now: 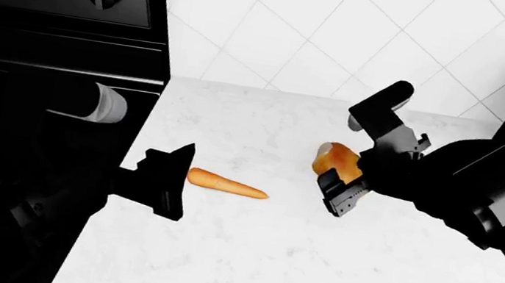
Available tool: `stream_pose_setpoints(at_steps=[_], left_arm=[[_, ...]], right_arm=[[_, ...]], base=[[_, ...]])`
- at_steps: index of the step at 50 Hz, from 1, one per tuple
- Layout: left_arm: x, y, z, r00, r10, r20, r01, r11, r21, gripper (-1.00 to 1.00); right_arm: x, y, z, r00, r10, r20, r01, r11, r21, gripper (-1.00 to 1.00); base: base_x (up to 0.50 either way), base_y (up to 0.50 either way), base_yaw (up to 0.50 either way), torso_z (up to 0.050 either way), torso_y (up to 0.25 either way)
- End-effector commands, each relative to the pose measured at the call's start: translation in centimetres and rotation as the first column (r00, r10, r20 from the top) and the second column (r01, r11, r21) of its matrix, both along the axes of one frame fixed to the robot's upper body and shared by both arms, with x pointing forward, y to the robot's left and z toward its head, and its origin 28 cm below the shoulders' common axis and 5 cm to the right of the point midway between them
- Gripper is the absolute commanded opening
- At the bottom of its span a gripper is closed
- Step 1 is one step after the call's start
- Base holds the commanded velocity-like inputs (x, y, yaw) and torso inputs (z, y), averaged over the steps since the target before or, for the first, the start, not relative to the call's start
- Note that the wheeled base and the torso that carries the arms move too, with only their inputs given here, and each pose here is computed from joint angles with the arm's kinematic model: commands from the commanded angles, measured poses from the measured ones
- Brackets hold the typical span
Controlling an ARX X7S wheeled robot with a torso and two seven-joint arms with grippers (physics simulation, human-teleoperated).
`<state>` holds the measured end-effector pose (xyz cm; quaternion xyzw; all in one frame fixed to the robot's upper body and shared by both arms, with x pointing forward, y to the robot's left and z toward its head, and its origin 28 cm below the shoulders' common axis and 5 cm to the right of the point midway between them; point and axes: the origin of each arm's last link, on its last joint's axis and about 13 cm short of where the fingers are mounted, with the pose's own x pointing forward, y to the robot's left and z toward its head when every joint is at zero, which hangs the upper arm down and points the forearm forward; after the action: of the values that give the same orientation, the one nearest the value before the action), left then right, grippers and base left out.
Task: Place both pans onto different burners. Then place the carrot and the chicken breast on different pans.
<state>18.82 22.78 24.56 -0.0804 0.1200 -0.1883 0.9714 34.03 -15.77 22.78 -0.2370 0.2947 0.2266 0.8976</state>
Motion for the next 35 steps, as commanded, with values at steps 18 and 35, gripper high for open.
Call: stream_pose_setpoints(at_steps=[18,35], left_arm=[[-1.4,-0.7,0.0,0.989,-0.123,0.079,0.108,0.979,0.175,1.0],[7.1,-0.2,5.6,0.989,-0.147,0.022,0.138,0.963,0.232,1.0]], right_arm=[[-5.0,-0.5,2.8,0.983,0.001,0.184,-0.001,1.0,-0.003,-1.0],[-5.6,-0.4,2.2,0.982,0.012,0.187,-0.015,1.0,0.012,-1.0]], base=[[0.0,0.0,0.0,0.0,0.0],[0.0,0.0,0.0,0.0,0.0]])
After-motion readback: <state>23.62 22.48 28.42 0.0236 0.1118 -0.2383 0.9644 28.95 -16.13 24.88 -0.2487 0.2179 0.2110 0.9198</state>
